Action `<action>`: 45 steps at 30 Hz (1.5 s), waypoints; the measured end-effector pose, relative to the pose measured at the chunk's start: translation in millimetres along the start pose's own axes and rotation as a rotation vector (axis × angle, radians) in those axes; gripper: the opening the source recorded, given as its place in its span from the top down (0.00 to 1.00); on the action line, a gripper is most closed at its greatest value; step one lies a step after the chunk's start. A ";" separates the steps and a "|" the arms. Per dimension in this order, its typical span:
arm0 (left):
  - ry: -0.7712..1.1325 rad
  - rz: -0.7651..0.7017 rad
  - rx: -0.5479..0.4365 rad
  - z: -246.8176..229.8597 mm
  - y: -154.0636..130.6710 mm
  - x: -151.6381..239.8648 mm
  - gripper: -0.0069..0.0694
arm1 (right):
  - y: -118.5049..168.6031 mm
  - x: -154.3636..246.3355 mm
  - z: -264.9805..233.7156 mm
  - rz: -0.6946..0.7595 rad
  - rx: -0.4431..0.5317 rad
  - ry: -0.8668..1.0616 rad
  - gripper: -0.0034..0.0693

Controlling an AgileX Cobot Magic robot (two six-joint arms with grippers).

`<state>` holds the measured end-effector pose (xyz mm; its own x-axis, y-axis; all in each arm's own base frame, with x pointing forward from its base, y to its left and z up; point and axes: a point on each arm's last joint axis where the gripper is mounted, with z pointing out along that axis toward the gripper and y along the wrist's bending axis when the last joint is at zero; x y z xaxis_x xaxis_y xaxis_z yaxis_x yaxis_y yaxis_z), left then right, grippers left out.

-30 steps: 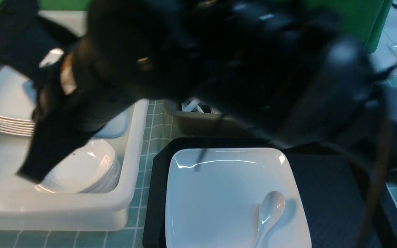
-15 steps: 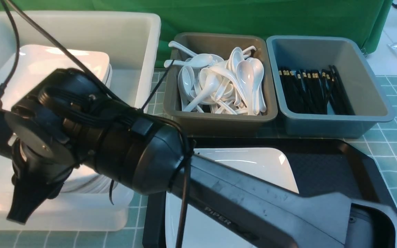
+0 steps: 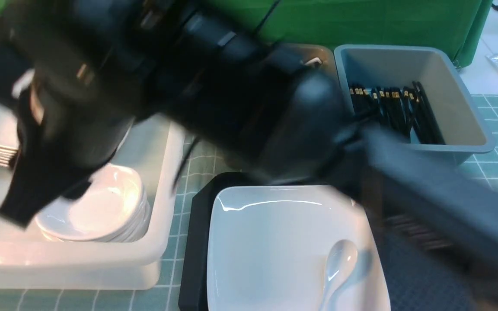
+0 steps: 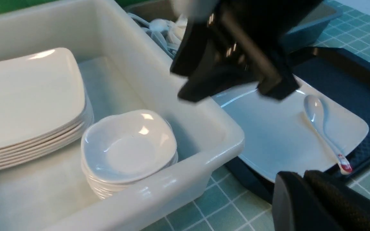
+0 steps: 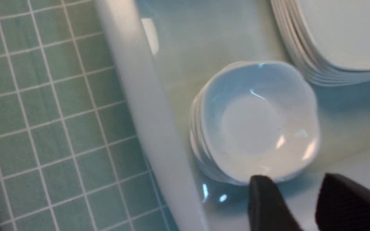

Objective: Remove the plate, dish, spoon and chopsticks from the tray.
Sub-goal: Use the left arm to grab a soup spoon from the plate

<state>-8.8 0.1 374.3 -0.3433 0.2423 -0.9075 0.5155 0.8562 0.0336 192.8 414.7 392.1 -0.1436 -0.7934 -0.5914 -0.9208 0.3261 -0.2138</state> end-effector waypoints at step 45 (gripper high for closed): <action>0.848 0.185 0.341 409.5 -167.8 16.5 0.35 | 13.7 358.8 -233.8 0.659 0.248 -0.152 0.82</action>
<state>220.5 -326.5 182.2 -0.6221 0.7287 -0.2863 0.7757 0.6231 -0.0999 43.9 14.3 358.8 -0.5722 -0.3173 -0.7562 -0.5485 0.8336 0.0652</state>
